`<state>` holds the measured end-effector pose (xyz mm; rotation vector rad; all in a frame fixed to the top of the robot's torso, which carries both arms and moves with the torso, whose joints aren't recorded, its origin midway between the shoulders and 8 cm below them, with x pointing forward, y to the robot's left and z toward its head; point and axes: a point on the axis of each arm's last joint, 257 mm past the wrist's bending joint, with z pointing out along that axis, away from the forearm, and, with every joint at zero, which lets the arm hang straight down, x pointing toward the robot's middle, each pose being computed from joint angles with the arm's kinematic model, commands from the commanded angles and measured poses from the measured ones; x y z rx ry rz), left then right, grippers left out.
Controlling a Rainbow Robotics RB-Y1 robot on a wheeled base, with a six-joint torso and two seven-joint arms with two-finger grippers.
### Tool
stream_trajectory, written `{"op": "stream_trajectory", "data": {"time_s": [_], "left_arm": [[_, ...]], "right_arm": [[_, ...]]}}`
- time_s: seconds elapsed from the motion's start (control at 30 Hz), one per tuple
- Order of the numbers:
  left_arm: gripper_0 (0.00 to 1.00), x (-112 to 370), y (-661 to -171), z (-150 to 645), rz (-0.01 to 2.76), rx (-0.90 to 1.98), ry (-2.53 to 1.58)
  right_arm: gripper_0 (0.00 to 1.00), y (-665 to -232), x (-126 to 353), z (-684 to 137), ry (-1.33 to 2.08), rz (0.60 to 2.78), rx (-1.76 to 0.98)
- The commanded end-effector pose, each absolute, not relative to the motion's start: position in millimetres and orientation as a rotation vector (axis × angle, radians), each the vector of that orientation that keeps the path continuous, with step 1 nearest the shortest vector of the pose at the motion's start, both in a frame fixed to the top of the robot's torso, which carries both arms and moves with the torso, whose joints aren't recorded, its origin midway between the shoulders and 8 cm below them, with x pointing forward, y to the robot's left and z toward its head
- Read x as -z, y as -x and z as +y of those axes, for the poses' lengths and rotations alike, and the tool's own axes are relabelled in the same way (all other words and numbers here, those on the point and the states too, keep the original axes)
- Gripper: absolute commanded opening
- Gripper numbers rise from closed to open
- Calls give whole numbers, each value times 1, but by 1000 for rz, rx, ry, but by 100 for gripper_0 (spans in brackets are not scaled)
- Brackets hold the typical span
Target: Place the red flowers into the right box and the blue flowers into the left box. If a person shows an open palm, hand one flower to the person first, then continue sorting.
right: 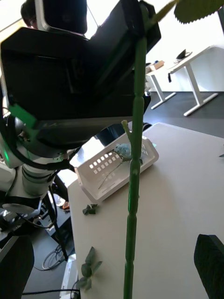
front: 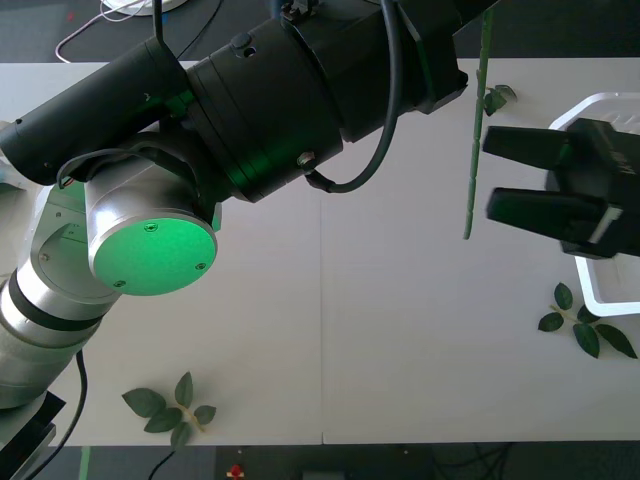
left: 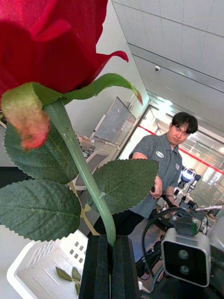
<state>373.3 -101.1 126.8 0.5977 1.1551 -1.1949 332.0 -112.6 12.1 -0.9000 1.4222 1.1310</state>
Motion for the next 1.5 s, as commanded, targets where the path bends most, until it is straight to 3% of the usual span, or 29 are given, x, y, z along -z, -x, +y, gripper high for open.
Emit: {"op": "stream_trajectory", "data": {"time_s": [0.03,0.5,0.53,0.57,0.6,1.2,1.23,1.27,1.3,1.5], "left_arm": [[0,-149,-346,-108,1047,1157,-679],[0,-149,-346,-108,1047,1157,-679],[0,-149,-346,-108,1047,1157,-679],[0,-149,-346,-108,1047,1157,-679],[0,-149,-346,-108,1047,1157,-679],[1,-149,-346,-108,1047,1157,-679],[13,-149,-346,-108,1047,1157,-679],[80,-149,-346,-108,1047,1157,-679],[100,-149,-346,-108,1047,1157,-679],[100,-149,-346,-108,1047,1157,-679]], "right_arm": [[100,-336,-19,-94,903,1385,-1164],[100,-351,-18,-68,918,1355,-1169],[87,-351,-18,-66,920,1351,-1173],[53,-352,-18,-66,917,1352,-1174],[3,-351,-18,-66,917,1353,-1177],[0,-350,-21,-66,909,1348,-1194],[0,-349,-21,-66,908,1348,-1195],[0,-349,-21,-66,908,1347,-1197],[0,-349,-21,-66,908,1346,-1197],[0,-349,-22,-66,905,1345,-1202]]}}
